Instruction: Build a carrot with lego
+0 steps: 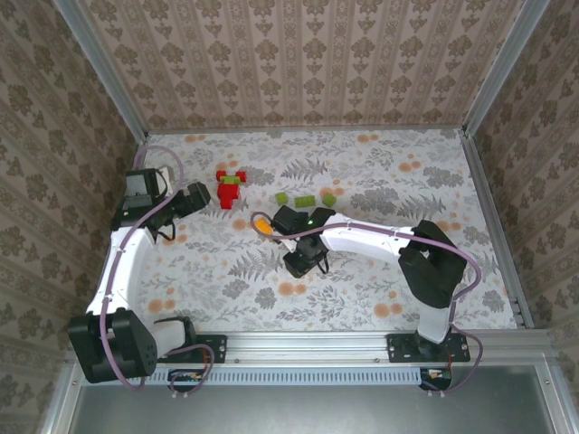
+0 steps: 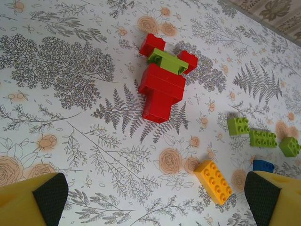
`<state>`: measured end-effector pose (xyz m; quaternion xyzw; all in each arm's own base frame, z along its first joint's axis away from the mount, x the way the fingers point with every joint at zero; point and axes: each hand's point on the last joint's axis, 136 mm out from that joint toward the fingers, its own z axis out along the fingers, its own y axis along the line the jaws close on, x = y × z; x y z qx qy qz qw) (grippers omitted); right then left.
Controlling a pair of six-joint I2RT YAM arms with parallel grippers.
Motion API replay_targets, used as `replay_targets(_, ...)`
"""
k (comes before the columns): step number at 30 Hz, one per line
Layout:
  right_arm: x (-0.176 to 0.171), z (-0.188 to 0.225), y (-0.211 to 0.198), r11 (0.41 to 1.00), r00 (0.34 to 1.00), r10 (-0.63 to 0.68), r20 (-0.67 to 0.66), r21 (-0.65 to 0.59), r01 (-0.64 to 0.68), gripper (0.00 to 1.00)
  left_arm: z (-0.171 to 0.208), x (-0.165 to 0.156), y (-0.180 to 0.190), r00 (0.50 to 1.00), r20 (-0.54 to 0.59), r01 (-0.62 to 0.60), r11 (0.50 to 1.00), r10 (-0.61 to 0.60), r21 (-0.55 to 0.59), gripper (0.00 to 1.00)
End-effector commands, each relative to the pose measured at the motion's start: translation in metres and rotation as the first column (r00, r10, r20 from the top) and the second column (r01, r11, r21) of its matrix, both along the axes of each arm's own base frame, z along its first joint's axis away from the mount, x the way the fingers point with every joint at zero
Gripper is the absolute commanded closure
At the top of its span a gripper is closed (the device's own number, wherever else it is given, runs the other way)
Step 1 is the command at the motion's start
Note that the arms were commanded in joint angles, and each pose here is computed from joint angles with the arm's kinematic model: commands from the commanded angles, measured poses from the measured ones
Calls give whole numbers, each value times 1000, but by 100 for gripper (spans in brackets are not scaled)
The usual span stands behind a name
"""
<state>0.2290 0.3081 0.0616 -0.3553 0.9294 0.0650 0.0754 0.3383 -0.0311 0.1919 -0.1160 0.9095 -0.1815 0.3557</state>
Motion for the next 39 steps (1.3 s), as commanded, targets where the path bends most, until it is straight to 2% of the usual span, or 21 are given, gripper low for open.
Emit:
replay_targets(1, -16, -26, -12, 994, 998, 14, -67, -108, -21, 66, 3, 1, -1, 1000, 6, 14, 1000, -14, 21, 0)
replay_targets(22, -44, -40, -46, 975, 985, 49, -164, -206, -82, 66, 3, 1, -1, 1000, 8, 18, 1000, -18, 21, 0)
replay_targets(32, -46, -40, -40, 976, 980, 60, -188, -193, -97, 66, 4, 1, -1, 1000, 10, 19, 1000, -19, 19, 0)
replay_targets(39, -33, -36, -24, 974, 979, 88, -183, -188, -123, 66, 6, 1, -1, 1000, 15, 18, 1000, -19, 19, 0)
